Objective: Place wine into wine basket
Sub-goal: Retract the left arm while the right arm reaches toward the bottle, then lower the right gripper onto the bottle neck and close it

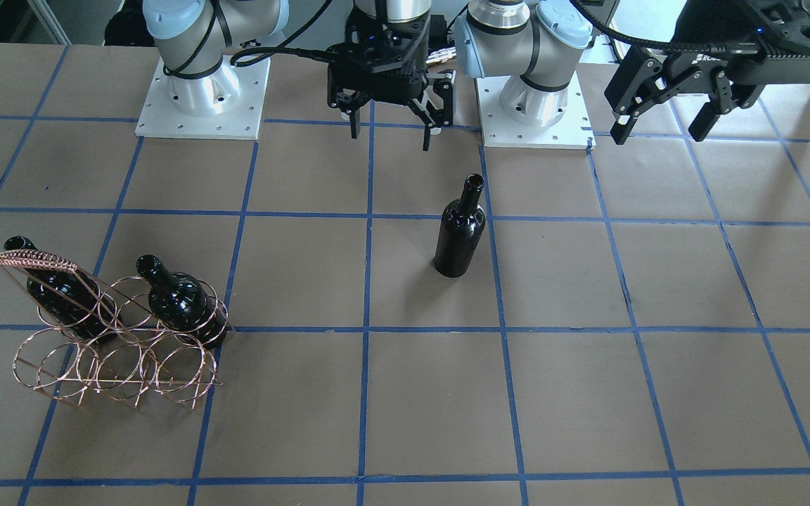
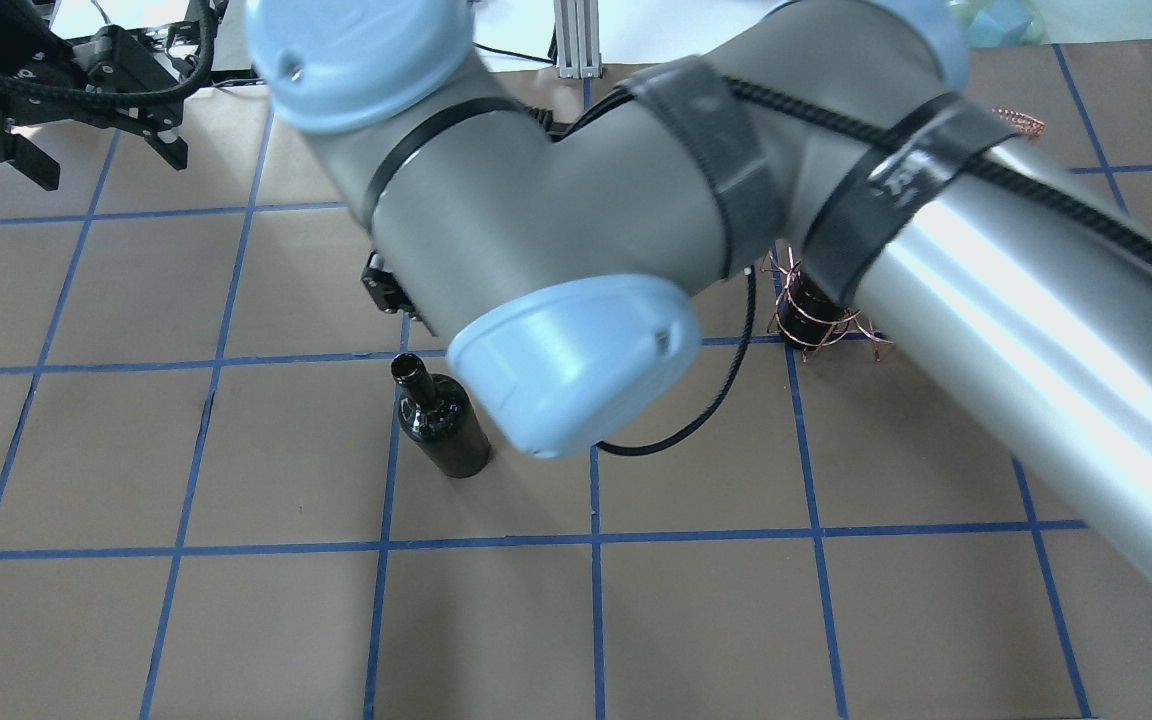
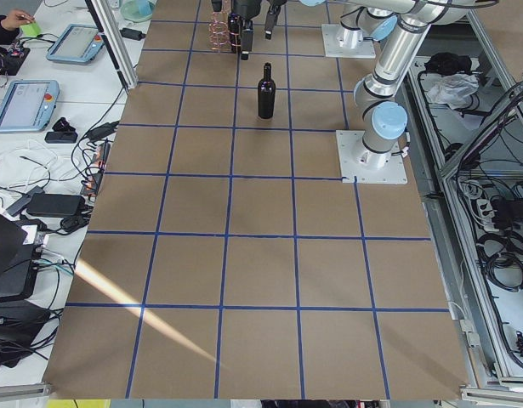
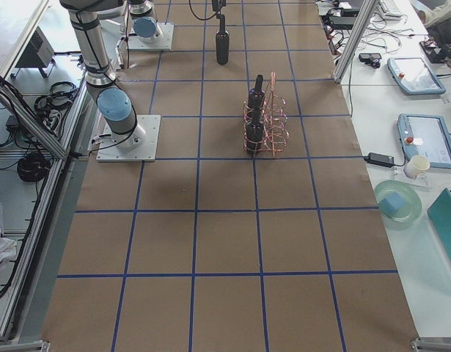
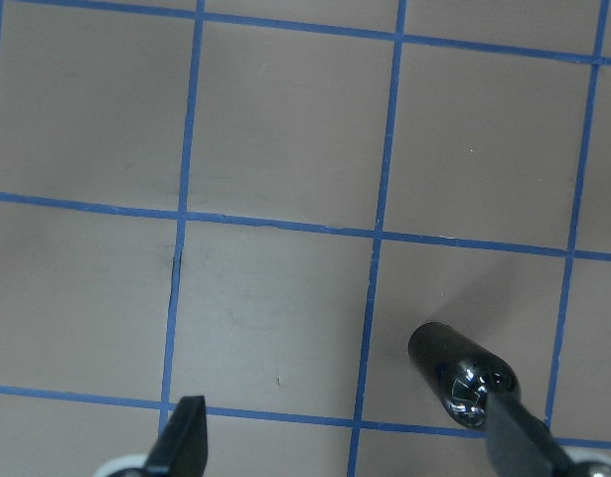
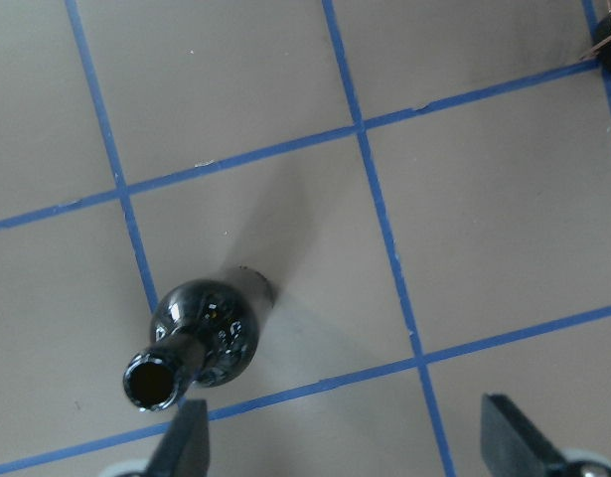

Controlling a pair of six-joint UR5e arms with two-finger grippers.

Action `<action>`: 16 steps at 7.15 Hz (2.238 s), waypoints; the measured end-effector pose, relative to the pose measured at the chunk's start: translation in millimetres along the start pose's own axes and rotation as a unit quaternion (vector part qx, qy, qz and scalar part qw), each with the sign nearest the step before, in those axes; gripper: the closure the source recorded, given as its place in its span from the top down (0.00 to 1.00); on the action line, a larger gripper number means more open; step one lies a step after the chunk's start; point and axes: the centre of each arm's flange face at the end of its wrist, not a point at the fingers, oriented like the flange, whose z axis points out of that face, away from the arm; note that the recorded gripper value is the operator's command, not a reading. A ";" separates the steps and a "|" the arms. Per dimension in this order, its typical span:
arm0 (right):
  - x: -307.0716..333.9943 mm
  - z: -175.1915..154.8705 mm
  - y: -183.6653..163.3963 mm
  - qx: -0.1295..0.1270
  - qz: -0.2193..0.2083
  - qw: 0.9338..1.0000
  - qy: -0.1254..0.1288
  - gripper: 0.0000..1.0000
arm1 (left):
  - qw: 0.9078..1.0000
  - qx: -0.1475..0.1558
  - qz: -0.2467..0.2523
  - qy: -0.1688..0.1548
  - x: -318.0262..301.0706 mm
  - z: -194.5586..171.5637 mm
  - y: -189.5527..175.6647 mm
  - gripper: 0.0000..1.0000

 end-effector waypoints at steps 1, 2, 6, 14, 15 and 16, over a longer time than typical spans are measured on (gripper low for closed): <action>-21.0 17.8 10.2 0.001 0.007 1.000 -0.002 0.94 | 1.000 0.000 -0.001 0.000 -1.0 0.1 -0.3 1.00; -36.2 35.2 17.0 -0.001 0.006 1.000 -0.001 0.94 | 1.000 0.000 -0.001 0.000 -1.8 0.2 -0.7 1.00; -56.9 69.1 19.6 0.000 -0.001 1.000 -0.002 0.80 | 1.000 0.004 -0.003 -0.001 -4.1 -0.9 -1.4 1.00; -63.1 82.1 20.3 -0.008 -0.016 1.000 -0.014 0.35 | 1.000 0.004 -0.004 -0.001 -4.1 -0.9 -1.4 1.00; -63.6 81.8 20.2 -0.008 -0.017 1.000 -0.016 0.56 | 1.000 0.004 -0.004 0.000 -4.0 -0.8 -1.3 1.00; -63.9 82.5 21.0 -0.011 -0.016 1.000 -0.019 0.64 | 1.000 0.003 -0.003 0.000 -3.4 -0.5 -1.2 1.00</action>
